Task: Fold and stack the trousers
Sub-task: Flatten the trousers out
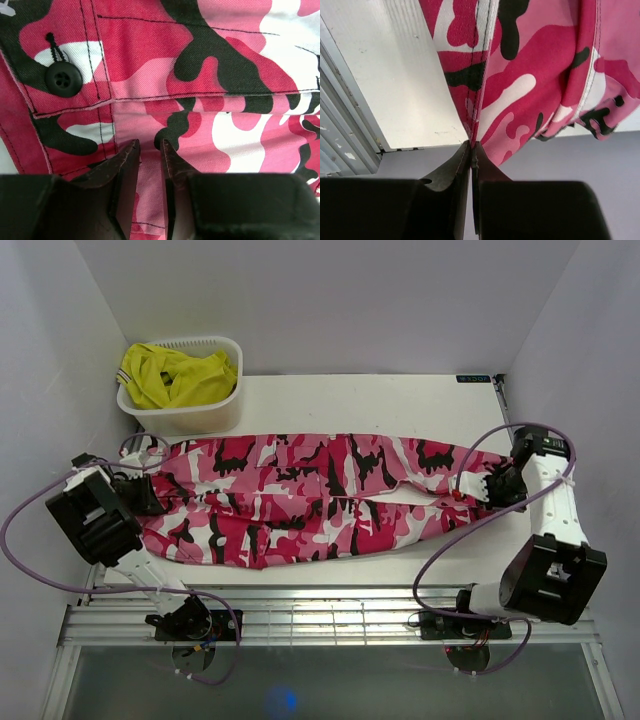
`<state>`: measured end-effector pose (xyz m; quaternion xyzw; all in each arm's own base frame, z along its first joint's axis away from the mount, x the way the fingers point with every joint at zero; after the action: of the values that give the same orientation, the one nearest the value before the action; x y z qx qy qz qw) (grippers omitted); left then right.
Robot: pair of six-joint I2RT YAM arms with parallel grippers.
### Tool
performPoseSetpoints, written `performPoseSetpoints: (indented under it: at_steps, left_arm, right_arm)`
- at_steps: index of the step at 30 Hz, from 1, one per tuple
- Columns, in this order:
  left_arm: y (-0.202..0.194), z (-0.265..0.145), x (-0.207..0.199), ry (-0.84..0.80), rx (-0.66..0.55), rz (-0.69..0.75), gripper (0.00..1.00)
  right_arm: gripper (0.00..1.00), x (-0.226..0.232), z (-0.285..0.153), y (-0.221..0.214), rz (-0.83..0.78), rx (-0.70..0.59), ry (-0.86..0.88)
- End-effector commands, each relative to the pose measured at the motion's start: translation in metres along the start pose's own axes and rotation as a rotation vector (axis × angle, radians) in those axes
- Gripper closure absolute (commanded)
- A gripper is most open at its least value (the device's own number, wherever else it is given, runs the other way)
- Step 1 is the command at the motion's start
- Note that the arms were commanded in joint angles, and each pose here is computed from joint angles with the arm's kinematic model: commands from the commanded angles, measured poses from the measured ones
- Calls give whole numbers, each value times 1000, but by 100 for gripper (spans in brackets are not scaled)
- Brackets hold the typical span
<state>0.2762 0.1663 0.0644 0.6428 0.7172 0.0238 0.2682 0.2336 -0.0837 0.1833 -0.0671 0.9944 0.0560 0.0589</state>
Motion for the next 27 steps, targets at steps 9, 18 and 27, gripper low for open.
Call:
performPoseSetpoints:
  at_steps: [9, 18, 27]
  left_arm:
    - [2, -7, -4, 53, -89, 49, 67]
    - [24, -27, -16, -9, -233, 85, 71]
    - [57, -68, -51, -68, -372, 243, 69]
  right_arm:
    - [92, 66, -49, 10, -171, 198, -167]
    - [92, 39, -45, -4, -114, 133, -111]
    - [92, 23, -5, -22, -68, 84, 105]
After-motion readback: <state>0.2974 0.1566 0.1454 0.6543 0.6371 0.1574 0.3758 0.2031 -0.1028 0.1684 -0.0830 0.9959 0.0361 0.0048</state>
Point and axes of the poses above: each gripper's point midway between its finger pads, its own z axis out along the fingers, its own x axis along the line the jaws close on, y = z × x, the point moved 5 cm from there along -z, back along the fingers, and after that the axes turned 6 degrees about -z, right-handed, at the moved point
